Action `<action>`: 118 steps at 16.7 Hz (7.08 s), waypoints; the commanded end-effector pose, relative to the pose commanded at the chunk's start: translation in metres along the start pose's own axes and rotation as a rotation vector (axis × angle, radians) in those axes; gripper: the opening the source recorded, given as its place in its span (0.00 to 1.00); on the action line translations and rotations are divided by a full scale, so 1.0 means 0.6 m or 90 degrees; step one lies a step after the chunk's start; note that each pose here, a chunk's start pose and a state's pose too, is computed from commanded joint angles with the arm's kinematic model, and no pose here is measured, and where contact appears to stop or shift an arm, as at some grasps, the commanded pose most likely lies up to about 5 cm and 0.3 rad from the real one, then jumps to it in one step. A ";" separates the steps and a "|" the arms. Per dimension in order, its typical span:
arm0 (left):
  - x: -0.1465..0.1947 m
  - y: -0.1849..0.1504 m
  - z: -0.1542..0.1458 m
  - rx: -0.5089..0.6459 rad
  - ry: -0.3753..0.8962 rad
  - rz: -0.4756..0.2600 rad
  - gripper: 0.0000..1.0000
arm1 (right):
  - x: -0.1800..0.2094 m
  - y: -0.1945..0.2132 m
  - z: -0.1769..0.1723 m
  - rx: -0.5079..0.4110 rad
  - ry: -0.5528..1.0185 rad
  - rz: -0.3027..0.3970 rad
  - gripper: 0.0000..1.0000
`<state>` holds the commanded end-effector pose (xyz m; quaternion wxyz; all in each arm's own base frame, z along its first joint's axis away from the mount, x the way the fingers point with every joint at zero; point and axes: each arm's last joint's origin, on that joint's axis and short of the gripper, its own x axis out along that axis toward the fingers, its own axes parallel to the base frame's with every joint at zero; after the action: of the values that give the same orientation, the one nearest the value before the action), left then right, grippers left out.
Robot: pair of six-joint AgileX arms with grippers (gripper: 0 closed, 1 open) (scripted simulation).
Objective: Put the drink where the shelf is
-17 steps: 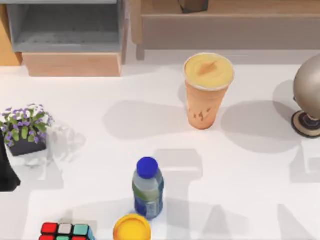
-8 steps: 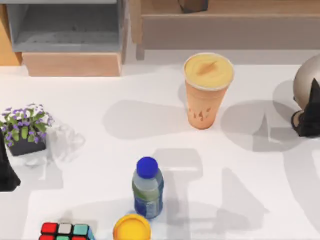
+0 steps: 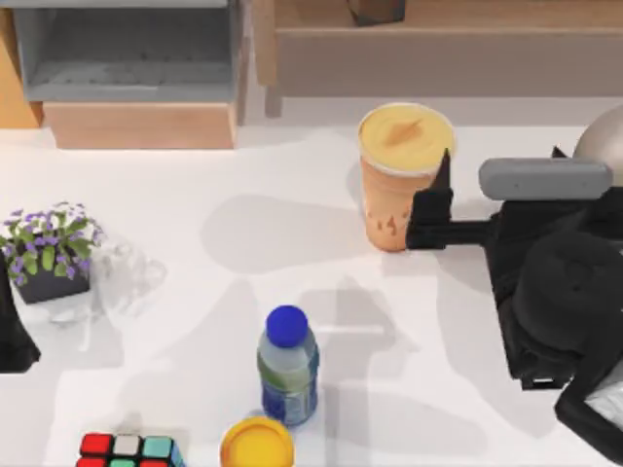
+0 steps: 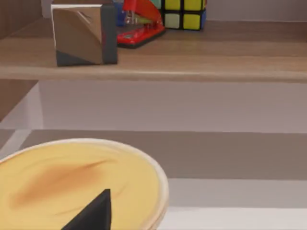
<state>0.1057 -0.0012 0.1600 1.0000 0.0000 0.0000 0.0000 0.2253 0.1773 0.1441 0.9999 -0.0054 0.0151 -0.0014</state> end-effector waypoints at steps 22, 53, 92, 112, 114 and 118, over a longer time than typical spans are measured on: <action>0.000 0.000 0.000 0.000 0.000 0.000 1.00 | 0.067 0.125 -0.136 0.000 -0.020 -0.009 1.00; 0.000 0.000 0.000 0.000 0.000 0.000 1.00 | 0.109 0.121 -0.129 0.002 -0.021 -0.007 0.00; 0.000 0.000 0.000 0.000 0.000 0.000 1.00 | 0.314 -0.160 0.214 0.002 -0.025 -0.005 0.00; 0.000 0.000 0.000 0.000 0.000 0.000 1.00 | 0.383 -0.160 0.168 0.002 -0.025 -0.005 0.45; 0.000 0.000 0.000 0.000 0.000 0.000 1.00 | 0.383 -0.160 0.168 0.002 -0.025 -0.005 0.60; 0.000 0.000 0.000 0.000 0.000 0.000 1.00 | 0.383 -0.160 0.168 0.002 -0.025 -0.005 0.90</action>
<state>0.1057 -0.0012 0.1600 1.0000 0.0000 0.0000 0.0000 0.4580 0.0817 0.2387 1.0000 -0.0037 -0.0042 -0.0056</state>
